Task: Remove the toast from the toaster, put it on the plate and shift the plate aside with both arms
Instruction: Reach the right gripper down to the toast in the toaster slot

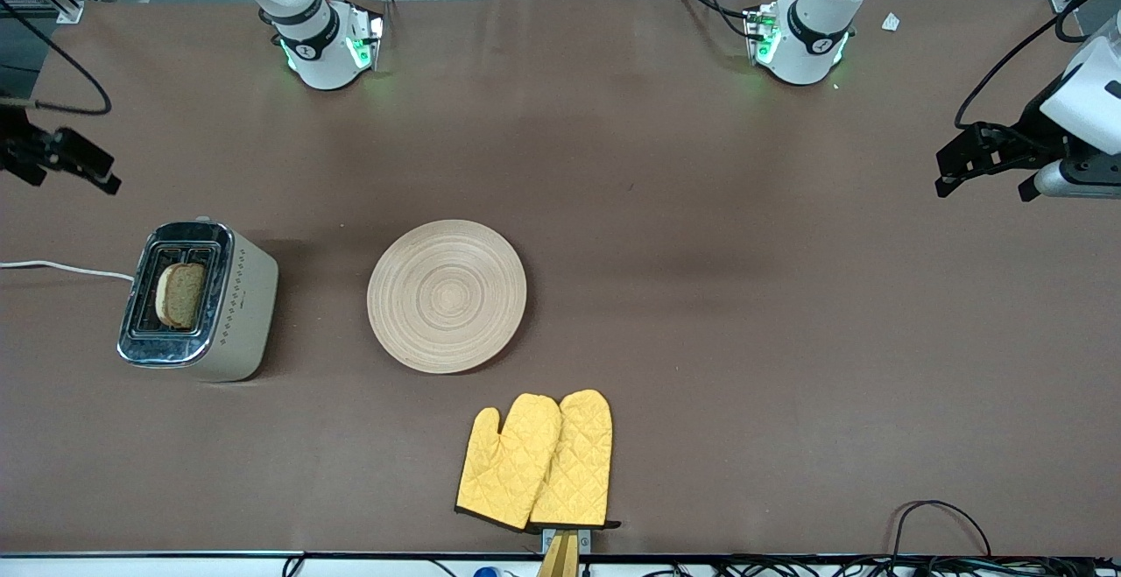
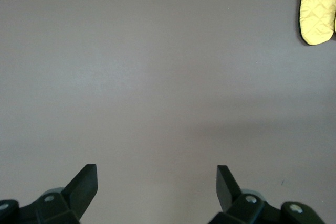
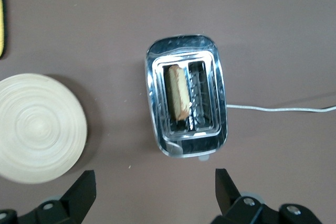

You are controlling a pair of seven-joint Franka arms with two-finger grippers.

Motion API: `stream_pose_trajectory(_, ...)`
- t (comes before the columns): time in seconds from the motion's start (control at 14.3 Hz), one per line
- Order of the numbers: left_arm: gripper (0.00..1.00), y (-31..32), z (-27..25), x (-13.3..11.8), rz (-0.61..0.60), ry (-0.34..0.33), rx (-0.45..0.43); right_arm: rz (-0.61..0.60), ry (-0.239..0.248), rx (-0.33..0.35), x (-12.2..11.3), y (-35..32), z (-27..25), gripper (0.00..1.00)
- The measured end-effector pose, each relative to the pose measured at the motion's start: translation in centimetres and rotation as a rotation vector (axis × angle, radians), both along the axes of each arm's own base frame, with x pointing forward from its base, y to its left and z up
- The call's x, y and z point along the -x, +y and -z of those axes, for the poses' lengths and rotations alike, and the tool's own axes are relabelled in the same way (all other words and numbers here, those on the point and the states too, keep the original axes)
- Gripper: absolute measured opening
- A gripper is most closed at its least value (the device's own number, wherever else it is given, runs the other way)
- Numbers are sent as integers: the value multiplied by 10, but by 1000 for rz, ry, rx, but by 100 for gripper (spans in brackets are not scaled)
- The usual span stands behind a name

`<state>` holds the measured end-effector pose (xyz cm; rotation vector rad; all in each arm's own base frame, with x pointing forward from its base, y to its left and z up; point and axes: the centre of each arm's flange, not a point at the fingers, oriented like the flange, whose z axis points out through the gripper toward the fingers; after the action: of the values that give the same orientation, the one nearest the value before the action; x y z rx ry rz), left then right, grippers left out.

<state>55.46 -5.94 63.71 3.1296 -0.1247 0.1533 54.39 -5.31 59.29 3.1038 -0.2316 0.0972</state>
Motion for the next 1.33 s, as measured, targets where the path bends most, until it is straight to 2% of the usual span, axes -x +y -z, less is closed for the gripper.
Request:
stream_pose_trajectory(0.28,100,-1,-1,0,2,-2,0,32,70,51,-45,-17,105,100)
stream_pose_trajectory(0.56,100,-1,-1,-1,1,0,0,32,102,81,-70,-16,172,100)
stream_pose_trajectory(0.84,100,-1,0,-1,1,1,0,5,136,-24,-71,-34,199,96)
stream_pose_trajectory(0.91,100,-1,0,-1,1,2,0,4,144,-41,-70,-43,205,91)
stream_pose_trajectory(1.12,100,-1,0,0,1,5,0,9,162,-54,-70,-49,218,59)
stream_pose_trajectory(1.33,100,-1,1,0,1,9,-1,2,154,-58,-73,-44,215,24)
